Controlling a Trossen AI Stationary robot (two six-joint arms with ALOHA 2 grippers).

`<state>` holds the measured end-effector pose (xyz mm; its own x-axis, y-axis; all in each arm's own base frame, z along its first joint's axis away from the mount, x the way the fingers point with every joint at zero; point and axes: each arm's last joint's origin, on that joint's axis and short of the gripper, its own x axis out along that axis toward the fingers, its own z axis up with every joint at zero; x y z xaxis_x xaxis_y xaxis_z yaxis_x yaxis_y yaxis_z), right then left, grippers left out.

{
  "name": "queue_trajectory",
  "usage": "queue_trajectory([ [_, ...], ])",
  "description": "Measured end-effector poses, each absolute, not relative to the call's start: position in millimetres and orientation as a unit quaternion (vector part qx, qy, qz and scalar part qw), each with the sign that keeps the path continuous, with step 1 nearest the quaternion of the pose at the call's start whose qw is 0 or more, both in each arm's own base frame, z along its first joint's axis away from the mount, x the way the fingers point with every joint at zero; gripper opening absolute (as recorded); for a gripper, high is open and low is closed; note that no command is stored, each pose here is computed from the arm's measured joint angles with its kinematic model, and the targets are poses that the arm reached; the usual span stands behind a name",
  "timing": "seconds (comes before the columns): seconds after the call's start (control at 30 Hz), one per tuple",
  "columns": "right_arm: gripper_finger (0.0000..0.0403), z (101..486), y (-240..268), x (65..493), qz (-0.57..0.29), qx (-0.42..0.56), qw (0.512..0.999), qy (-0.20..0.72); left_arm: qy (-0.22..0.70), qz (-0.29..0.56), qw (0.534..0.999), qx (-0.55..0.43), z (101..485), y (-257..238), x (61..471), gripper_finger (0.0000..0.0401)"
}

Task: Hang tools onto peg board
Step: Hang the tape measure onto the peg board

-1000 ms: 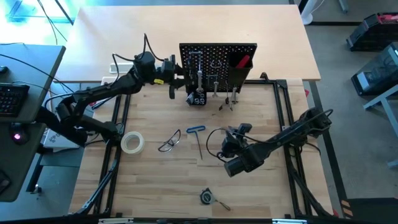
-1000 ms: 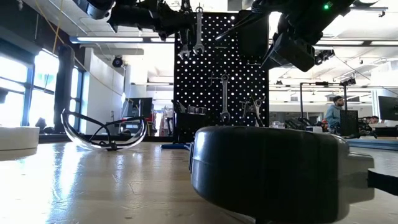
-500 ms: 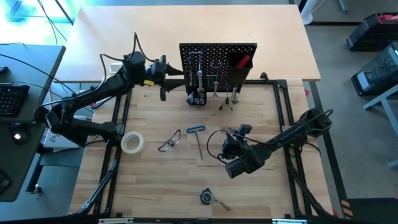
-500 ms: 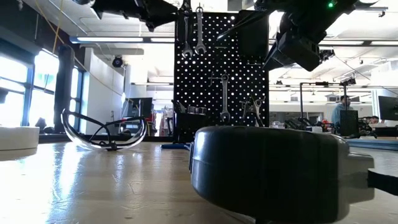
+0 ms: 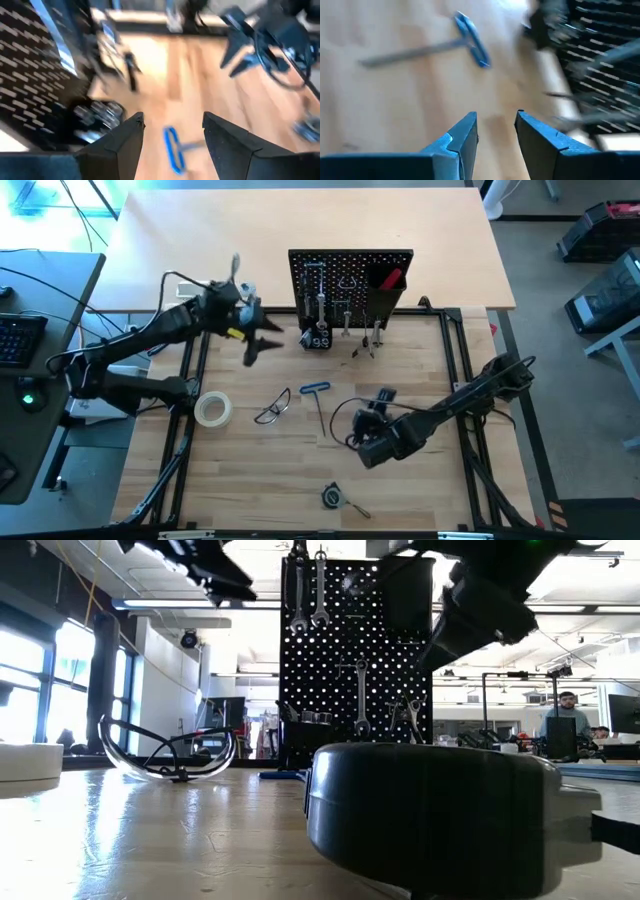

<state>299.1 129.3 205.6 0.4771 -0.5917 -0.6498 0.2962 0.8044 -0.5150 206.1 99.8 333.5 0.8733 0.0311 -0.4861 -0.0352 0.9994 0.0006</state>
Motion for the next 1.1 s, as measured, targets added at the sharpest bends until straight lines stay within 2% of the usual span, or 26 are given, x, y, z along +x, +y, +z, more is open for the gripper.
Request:
queue_trajectory([
  [0.2, 0.0131, 172, 132, 313, -0.091, -0.062, 0.900, 0.421, 0.323, -0.055, 0.944, -0.047, 280, 66, 213, 0.0195],
  [0.37, 0.0134, 153, 137, 309, 0.017, 0.020, 0.923, 0.385, 0.329, -0.108, 0.936, -0.066, 233, 34, 217, 0.0195],
  [0.5, 0.0160, 154, 145, 307, 0.023, 0.027, 0.934, 0.355, 0.301, -0.137, 0.942, -0.062, 206, 11, 216, 0.0195],
  [0.73, 0.0227, 165, 138, 318, -0.032, -0.008, 0.957, 0.287, 0.267, -0.111, 0.956, -0.045, 190, -15, 214, 0.0195],
  [0.8, 0.0232, 166, 132, 322, -0.032, -0.001, 0.959, 0.281, 0.266, -0.117, 0.956, -0.038, 190, -23, 213, 0.0195],
  [0.9, 0.0233, 166, 129, 325, 0.011, 0.019, 0.956, 0.291, 0.256, -0.150, 0.954, -0.034, 191, -39, 214, 0.0195],
  [1.1, 0.0232, 166, 150, 317, 0.072, 0.055, 0.950, 0.300, 0.228, -0.203, 0.952, -0.017, 186, -67, 221, 0.0195],
])
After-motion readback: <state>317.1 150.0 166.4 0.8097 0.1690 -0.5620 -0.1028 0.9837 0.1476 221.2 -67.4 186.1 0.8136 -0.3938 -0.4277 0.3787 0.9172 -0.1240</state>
